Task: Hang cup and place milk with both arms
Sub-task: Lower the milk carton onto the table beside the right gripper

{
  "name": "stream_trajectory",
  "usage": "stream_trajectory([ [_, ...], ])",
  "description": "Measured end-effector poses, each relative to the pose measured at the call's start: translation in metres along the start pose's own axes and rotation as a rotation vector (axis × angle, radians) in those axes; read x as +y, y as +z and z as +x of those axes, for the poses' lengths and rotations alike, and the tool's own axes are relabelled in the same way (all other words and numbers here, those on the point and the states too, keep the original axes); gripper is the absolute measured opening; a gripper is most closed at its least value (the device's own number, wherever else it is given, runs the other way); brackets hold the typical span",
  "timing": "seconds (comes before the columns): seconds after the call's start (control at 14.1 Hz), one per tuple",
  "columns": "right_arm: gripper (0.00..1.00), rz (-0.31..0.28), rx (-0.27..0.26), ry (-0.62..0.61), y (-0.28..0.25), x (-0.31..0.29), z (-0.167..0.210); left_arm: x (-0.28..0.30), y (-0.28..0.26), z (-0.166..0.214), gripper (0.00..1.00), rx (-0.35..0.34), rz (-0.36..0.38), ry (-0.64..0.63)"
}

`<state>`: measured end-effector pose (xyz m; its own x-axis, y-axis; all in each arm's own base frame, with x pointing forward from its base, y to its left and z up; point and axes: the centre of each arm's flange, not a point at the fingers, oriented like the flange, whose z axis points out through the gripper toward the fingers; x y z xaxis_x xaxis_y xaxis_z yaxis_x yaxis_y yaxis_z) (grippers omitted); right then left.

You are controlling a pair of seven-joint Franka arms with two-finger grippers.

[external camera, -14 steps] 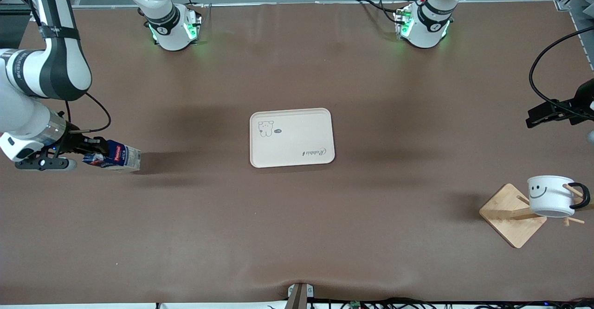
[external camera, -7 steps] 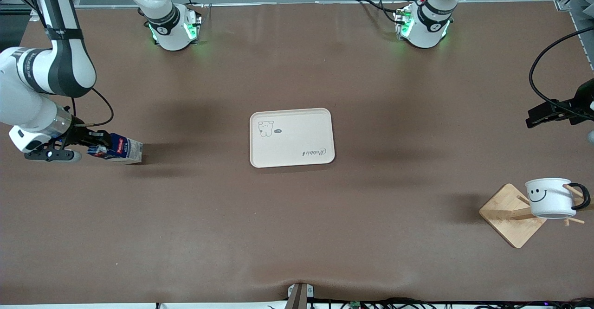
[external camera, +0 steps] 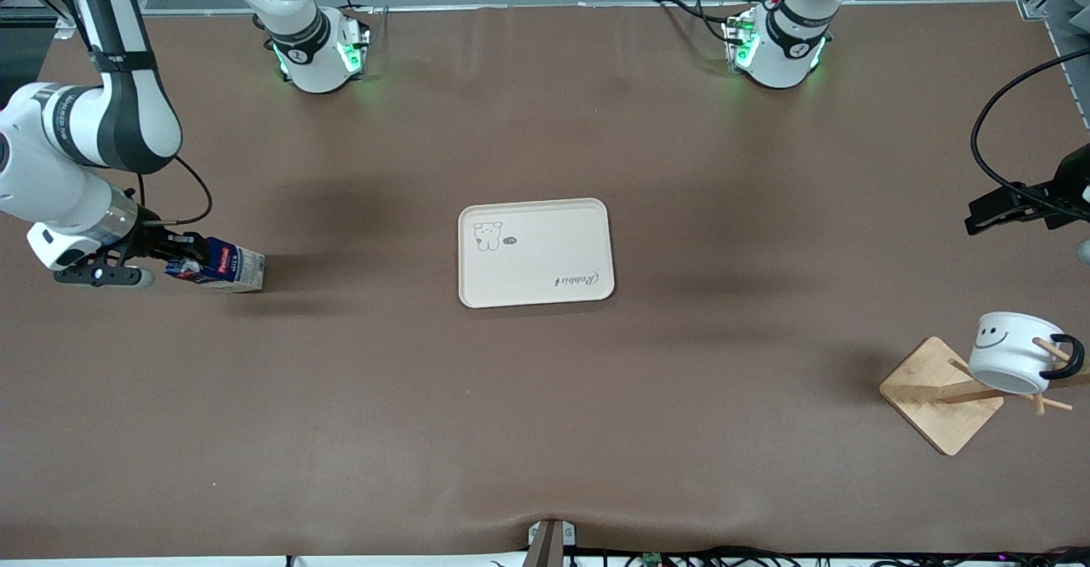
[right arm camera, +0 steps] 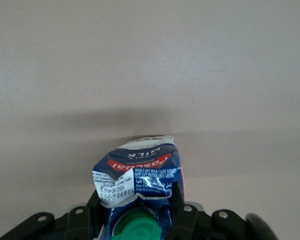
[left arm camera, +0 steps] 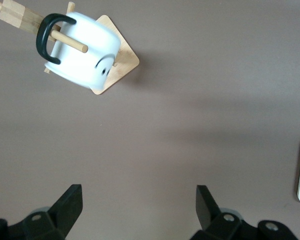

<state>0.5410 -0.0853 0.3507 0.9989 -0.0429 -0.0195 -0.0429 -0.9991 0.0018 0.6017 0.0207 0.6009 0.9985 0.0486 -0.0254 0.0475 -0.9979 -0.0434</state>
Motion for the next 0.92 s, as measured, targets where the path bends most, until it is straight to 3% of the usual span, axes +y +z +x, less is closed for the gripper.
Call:
stream_trajectory([
  [0.21,0.59,0.000,0.000,0.000,0.001,0.000,-0.002,0.002,-0.001,0.000,1.00,0.001,-0.001,0.004],
  [0.57,1.00,0.003,-0.028,-0.004,0.014,-0.003,-0.008,0.008,-0.007,-0.002,1.00,0.012,0.002,0.011],
  [0.92,1.00,0.004,-0.029,-0.004,0.014,-0.003,-0.008,0.008,-0.010,-0.004,1.00,0.018,0.005,0.010],
])
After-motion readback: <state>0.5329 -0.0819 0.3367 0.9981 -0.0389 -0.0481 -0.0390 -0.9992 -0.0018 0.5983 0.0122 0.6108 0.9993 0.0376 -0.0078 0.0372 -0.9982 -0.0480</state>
